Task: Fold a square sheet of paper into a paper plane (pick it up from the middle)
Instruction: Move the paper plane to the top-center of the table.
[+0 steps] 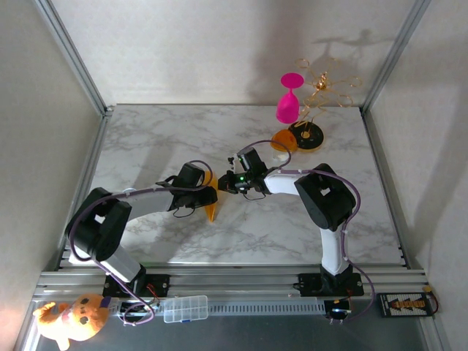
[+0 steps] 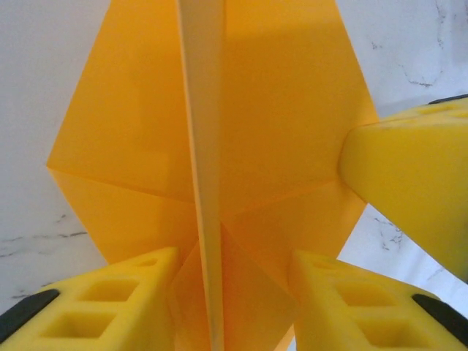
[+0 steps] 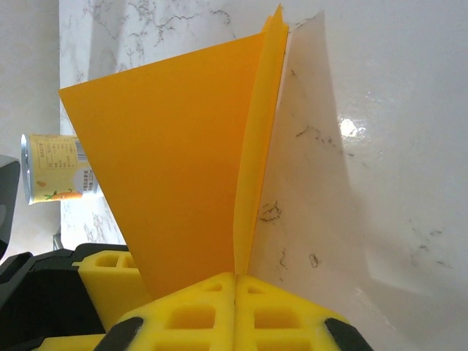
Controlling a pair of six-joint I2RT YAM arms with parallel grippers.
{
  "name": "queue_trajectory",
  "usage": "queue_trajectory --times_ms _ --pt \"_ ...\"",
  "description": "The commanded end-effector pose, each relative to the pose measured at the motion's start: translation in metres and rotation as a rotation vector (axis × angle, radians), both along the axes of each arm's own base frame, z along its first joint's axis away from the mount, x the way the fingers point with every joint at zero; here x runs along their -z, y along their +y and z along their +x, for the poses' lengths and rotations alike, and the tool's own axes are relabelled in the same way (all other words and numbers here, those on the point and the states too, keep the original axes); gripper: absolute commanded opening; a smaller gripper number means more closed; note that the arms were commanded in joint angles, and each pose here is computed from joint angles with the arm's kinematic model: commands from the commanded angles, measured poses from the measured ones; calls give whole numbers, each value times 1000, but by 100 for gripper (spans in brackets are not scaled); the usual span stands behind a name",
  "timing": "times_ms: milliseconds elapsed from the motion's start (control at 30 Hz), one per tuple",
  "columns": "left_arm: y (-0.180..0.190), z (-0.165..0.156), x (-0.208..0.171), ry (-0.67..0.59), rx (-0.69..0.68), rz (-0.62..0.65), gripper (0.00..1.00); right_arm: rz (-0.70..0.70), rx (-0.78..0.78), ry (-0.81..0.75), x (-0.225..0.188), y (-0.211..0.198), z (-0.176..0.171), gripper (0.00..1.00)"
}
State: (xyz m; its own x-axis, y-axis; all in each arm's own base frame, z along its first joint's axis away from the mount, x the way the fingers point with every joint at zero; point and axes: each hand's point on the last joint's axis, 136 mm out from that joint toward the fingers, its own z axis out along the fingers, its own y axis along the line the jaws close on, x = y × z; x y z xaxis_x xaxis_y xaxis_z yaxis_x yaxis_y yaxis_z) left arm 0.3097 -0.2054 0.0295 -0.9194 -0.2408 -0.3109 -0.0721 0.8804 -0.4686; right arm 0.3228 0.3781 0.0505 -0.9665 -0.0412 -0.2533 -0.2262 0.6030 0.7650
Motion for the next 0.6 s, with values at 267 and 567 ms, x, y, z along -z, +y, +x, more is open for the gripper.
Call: queue_trajectory --times_ms 267,567 --pt "6 9 -3 -10 -44 50 22 8 -3 -12 -7 2 2 7" --pt "8 9 -1 2 -60 59 18 6 -2 -10 -5 2 2 7"
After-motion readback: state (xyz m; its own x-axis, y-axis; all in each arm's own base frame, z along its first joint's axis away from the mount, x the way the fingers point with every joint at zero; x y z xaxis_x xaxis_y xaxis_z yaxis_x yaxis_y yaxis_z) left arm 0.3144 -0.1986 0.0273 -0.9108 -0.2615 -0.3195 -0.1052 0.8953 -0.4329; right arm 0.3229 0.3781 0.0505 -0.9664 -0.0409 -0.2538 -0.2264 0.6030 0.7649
